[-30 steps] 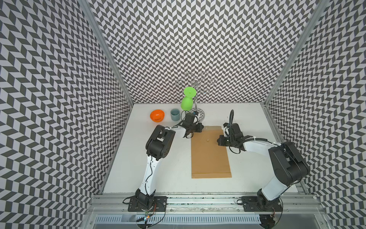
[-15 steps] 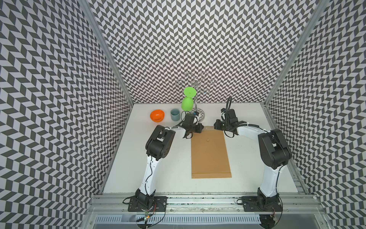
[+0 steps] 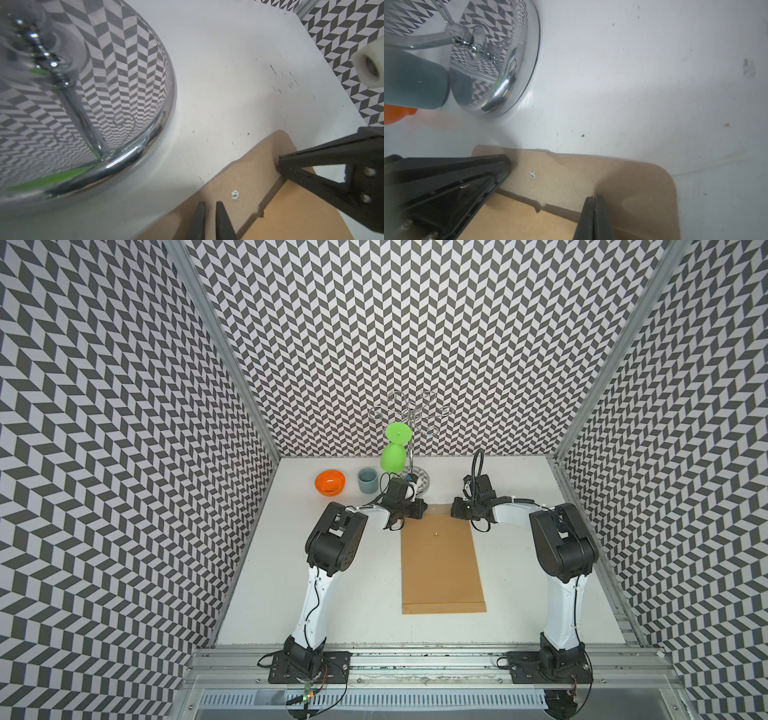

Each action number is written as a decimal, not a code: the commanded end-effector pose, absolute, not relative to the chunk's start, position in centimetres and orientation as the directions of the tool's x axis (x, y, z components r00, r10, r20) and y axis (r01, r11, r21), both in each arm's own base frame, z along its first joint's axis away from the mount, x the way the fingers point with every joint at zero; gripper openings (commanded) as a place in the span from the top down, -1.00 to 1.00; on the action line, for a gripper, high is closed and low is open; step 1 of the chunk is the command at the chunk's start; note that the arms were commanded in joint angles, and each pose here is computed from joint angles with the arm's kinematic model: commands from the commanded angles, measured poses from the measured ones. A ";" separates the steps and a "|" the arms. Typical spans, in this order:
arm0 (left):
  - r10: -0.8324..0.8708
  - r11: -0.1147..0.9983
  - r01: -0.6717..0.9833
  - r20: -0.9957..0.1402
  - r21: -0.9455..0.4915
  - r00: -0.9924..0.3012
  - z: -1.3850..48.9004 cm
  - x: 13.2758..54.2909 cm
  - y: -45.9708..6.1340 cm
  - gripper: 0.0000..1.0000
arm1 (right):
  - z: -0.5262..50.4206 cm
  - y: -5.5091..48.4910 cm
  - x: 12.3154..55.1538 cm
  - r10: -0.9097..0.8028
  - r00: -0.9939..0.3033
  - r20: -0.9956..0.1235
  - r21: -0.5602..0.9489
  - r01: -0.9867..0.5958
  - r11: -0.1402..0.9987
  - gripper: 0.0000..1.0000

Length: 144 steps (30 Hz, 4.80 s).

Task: Open the file bag
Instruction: Place the file bag at the center of the board, then reset both arms

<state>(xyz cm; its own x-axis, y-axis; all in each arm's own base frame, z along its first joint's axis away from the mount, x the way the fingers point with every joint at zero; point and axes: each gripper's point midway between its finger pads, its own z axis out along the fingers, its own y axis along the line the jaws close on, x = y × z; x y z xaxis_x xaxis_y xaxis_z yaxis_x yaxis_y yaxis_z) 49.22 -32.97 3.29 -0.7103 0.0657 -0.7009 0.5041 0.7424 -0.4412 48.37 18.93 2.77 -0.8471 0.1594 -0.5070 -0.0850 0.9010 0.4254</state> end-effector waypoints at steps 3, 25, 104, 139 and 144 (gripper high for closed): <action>0.125 0.772 0.464 -0.613 -0.434 -0.780 -0.1 47.3 -31.7 0.72 | -1.2 17.6 47.3 0.149 -0.877 -0.457 0.384 -0.044 0.922 1.00; 0.075 0.762 0.472 -0.664 -0.444 -0.744 4.5 49.1 -32.1 0.62 | 0.2 17.4 48.1 0.167 -0.878 -0.448 0.401 -0.030 0.915 1.00; -0.026 0.995 -0.097 -1.000 -0.025 -0.011 14.7 37.7 1.4 -1.00 | 15.1 0.0 38.6 0.038 -0.033 -0.999 0.036 0.078 0.996 -0.99; -0.012 0.989 -0.146 -0.999 -0.006 -0.036 14.7 38.2 1.5 -1.00 | 15.3 -0.2 38.4 0.041 -0.022 -0.999 0.039 0.075 0.996 -0.99; -0.018 0.991 -0.130 -0.999 -0.012 -0.044 14.5 38.4 1.5 -1.00 | 15.4 -0.1 38.5 0.041 -0.020 -0.999 0.039 0.074 0.997 -0.99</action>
<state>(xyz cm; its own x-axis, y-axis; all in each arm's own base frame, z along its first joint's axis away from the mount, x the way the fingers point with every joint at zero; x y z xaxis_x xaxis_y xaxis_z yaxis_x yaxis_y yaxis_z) 38.30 1.70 14.46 -0.0448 -0.0157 -0.9989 -0.1481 0.9889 -0.0089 38.42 -0.15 13.59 -0.0953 0.0509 -0.9941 0.0826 0.9956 0.0431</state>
